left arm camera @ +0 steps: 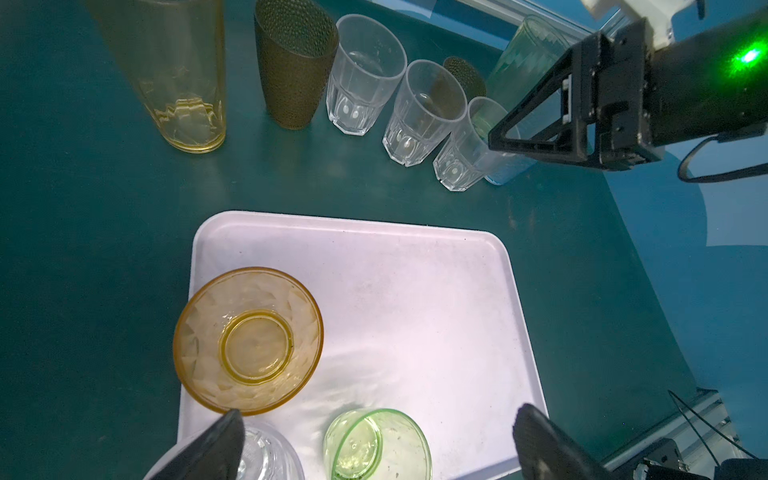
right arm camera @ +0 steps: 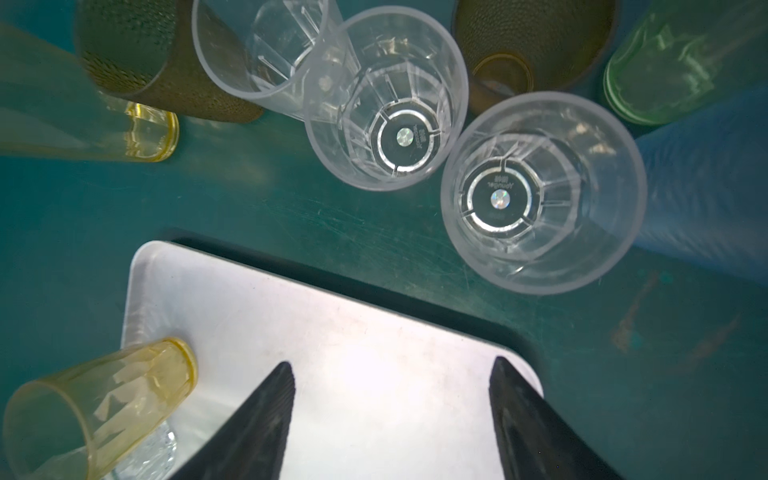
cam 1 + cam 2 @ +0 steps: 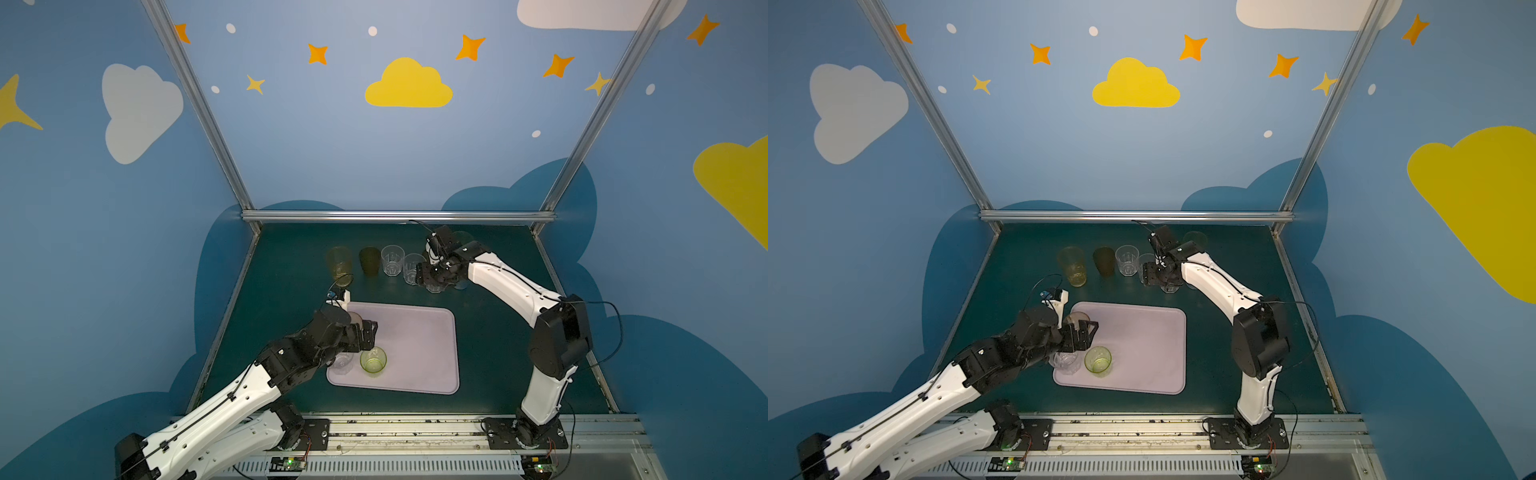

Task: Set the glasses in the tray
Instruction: 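Reach the right gripper over the clear glasses beyond the tray, then lower the right gripper onto the rim of the nearest clear glass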

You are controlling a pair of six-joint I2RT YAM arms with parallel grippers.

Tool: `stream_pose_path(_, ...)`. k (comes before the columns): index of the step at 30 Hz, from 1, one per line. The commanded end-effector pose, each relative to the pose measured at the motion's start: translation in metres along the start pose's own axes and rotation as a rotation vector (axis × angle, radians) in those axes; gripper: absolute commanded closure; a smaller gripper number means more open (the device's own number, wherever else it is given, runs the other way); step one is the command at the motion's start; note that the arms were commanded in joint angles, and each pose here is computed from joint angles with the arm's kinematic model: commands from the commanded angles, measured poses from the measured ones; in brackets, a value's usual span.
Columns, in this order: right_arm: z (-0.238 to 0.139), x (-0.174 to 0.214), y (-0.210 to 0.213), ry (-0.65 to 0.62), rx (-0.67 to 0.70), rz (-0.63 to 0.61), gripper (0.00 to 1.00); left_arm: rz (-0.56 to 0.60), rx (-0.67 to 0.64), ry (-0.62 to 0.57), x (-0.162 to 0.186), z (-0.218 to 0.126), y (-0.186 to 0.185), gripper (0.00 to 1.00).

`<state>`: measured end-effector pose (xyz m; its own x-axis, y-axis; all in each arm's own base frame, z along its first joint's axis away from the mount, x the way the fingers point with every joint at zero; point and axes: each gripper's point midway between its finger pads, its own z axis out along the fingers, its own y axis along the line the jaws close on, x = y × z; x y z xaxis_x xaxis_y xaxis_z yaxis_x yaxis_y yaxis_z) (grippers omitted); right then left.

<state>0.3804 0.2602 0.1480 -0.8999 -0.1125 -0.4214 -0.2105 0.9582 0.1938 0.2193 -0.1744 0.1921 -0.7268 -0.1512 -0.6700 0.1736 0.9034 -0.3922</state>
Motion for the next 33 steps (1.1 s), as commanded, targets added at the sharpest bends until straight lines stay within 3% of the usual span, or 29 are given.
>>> stream_pose_path(1, 0.003, -0.013, -0.002, -0.024, 0.027, -0.056, 0.3, -0.004, -0.002, 0.0, 0.002, 0.002, 0.002, 0.0)
stream_pose_path(5, 0.009, -0.022, -0.004, -0.035, 0.044, -0.095, 0.4, -0.004, -0.005, 0.002, 0.002, 0.003, 0.003, 0.0)
stream_pose_path(14, 0.017, -0.034, -0.003, -0.044, 0.044, -0.117, 0.46, -0.01, -0.01, 0.004, 0.003, 0.005, 0.004, 0.0)
stream_pose_path(17, 0.022, -0.037, -0.006, -0.046, 0.066, -0.127, 0.57, -0.013, -0.005, 0.005, 0.003, 0.004, 0.003, 0.0)
stream_pose_path(33, 0.037, -0.038, -0.024, -0.019, 0.155, -0.161, 0.7, -0.017, -0.002, 0.012, 0.004, 0.008, 0.002, 0.0)
